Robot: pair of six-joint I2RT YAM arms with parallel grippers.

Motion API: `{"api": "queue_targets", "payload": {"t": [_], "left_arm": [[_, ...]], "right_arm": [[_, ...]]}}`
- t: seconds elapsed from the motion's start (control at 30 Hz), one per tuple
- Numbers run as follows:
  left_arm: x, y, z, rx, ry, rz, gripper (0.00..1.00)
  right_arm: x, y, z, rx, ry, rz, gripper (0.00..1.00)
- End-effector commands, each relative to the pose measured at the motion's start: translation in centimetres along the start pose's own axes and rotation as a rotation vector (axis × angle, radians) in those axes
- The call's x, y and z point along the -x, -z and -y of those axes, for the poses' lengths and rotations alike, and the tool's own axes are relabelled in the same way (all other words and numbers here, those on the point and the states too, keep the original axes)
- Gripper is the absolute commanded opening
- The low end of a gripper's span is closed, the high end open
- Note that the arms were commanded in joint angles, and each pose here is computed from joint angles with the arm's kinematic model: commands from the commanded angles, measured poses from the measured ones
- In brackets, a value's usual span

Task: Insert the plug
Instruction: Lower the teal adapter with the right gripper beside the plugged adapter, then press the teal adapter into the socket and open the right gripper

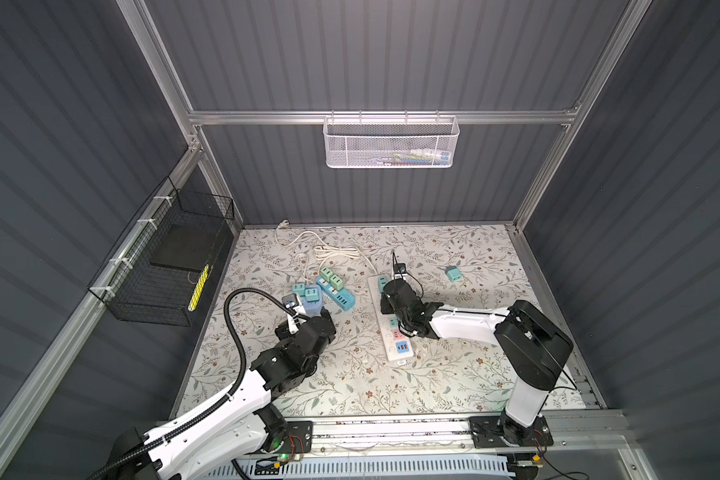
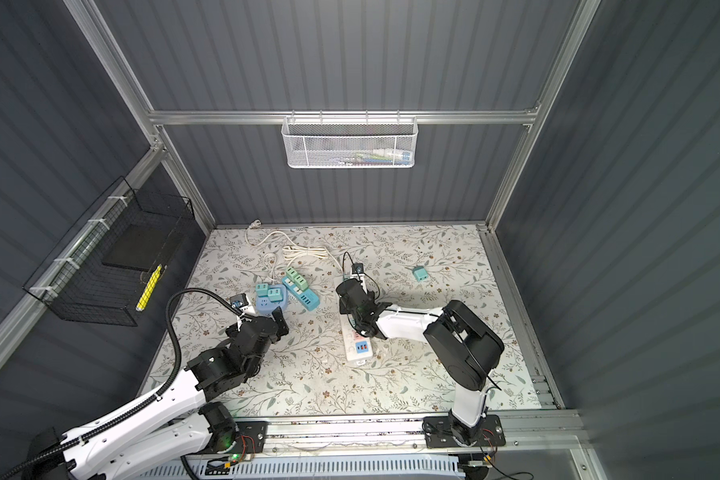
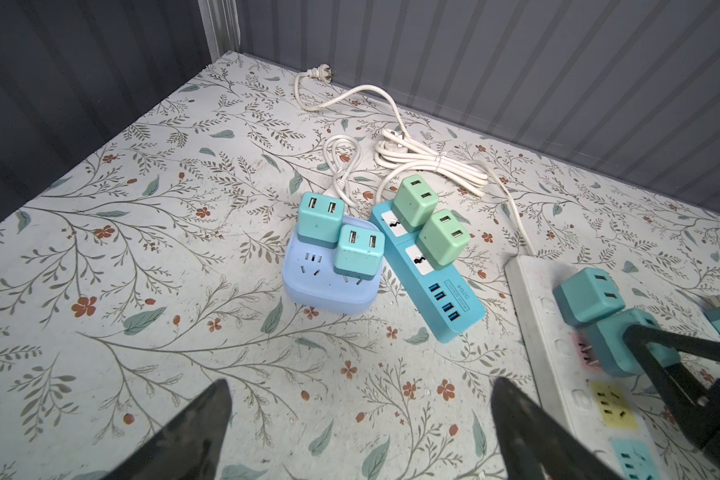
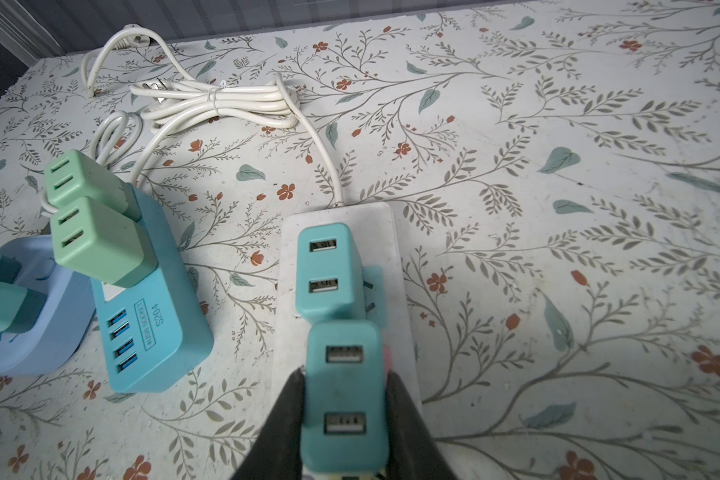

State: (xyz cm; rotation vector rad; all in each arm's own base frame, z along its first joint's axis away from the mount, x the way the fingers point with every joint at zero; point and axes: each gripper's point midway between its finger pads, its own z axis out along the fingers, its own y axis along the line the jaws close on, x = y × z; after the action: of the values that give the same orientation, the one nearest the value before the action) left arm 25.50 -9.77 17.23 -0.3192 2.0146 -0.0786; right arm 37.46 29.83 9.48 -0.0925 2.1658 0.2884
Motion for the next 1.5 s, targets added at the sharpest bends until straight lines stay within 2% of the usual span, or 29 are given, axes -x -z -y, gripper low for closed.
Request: {"api": "queue_targets", "payload": {"t": [0.0, 0.2, 0.37, 0.6, 1.47], "left_arm": [[-0.3, 0.1, -1.0, 0.026, -0.012, 0.003, 0.97], [-0.5, 0.4, -1.3, 0.005, 0.024, 0.004, 0.97], [-0.2, 0.5, -1.1, -0.02, 0.055, 0.027, 0.97], [0.2, 0.3, -0.3, -0.028, 0.025, 0.035, 0.98], [0.0, 0.5, -1.1, -0.017, 0.025, 0.038, 0.99]], "right_arm": [[-1.9, -0.6, 0.7, -0.025, 0.03, -0.018, 0.18], [0.1, 1.2, 0.3, 0.026, -0.006, 0.093, 0.18], [0.7, 1.5, 0.0, 0.039, 0.021, 0.104, 0.18], [1.8, 1.5, 0.1, 0.03, 0.036, 0.128, 0.18], [-1.7, -1.0, 0.2, -0.003, 0.119, 0.031, 0.18]]}}
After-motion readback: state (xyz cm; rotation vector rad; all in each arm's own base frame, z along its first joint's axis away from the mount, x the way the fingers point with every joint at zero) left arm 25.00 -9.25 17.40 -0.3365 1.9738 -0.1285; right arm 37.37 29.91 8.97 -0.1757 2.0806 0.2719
